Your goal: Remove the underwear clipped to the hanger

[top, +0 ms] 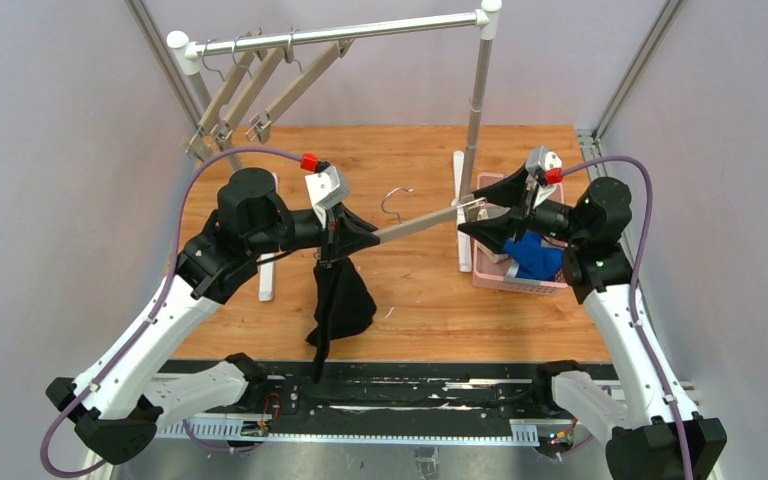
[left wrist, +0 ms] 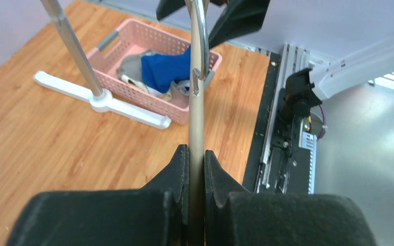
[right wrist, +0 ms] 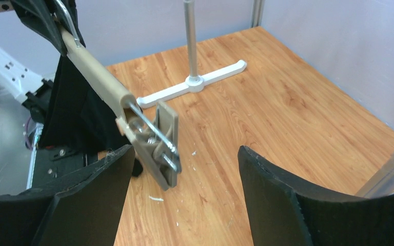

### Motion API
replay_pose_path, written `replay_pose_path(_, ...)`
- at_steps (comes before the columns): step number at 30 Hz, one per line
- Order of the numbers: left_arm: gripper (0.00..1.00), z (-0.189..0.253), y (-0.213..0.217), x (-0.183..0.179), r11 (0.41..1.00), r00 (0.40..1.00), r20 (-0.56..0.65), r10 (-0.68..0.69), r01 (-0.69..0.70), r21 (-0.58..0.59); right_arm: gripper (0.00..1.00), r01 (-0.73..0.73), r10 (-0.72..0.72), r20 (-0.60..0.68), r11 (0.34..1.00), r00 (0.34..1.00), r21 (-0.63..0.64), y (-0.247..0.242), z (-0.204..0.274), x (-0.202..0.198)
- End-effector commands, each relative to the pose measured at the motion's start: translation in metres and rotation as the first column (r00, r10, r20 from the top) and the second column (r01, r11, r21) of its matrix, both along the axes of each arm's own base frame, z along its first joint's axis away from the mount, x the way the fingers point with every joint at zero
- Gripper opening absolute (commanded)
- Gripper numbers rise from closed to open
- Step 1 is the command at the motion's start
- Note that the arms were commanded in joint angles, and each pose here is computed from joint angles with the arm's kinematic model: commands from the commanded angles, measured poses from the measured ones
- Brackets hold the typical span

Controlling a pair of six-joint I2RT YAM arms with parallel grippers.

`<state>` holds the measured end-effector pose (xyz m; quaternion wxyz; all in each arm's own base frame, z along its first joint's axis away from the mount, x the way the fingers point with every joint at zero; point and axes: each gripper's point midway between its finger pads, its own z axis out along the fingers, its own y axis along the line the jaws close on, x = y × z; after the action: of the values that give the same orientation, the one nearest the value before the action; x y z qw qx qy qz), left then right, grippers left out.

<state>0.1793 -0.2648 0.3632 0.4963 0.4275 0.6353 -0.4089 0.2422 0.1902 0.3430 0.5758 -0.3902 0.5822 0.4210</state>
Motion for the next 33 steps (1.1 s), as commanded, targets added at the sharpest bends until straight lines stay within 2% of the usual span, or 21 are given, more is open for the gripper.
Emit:
replay_pose_path(1, 0.00, 0.043, 0.000, 0.006, 0.988, 0.992, 0.114, 0.057, -0.039, -0.153, 0.75, 0.065, -0.067, 0.013, 0.991, 0.998, 0.116, 0.000, 0.016, 0.004)
replay_pose_path(5, 0.00, 0.052, -0.006, 0.014, 0.961, 0.991, 0.104, 0.090, -0.059, -0.269, 0.68, 0.086, -0.091, 0.008, 0.965, 0.996, 0.249, -0.001, 0.033, 0.000)
replay_pose_path(10, 0.00, 0.061, -0.018, 0.020, 0.908, 0.996, 0.047, 0.070, -0.044, -0.417, 0.64, 0.030, -0.055, 0.054, 0.921, 0.997, 0.388, 0.005, 0.063, -0.017)
replay_pose_path(15, 0.00, 0.065, -0.029, 0.030, 0.862, 0.999, 0.009, 0.052, -0.040, -0.505, 0.59, -0.058, 0.003, 0.111, 0.868, 0.994, 0.493, 0.009, 0.087, -0.030)
replay_pose_path(22, 0.00, 0.080, -0.034, 0.029, 0.811, 1.000, 0.012, 0.004, 0.003, -0.585, 0.57, -0.160, 0.086, 0.156, 0.815, 0.984, 0.557, 0.016, 0.105, -0.035)
replay_pose_path(27, 0.00, 0.090, -0.033, 0.019, 0.750, 0.998, 0.033, -0.054, 0.062, -0.659, 0.54, -0.187, 0.115, 0.160, 0.795, 0.980, 0.578, 0.021, 0.111, -0.028)
replay_pose_path(33, 0.00, 0.083, -0.038, 0.020, 0.746, 0.996, 0.011, -0.087, 0.072, -0.662, 0.51, -0.230, 0.141, 0.196, 0.788, 0.970, 0.572, 0.031, 0.122, -0.030)
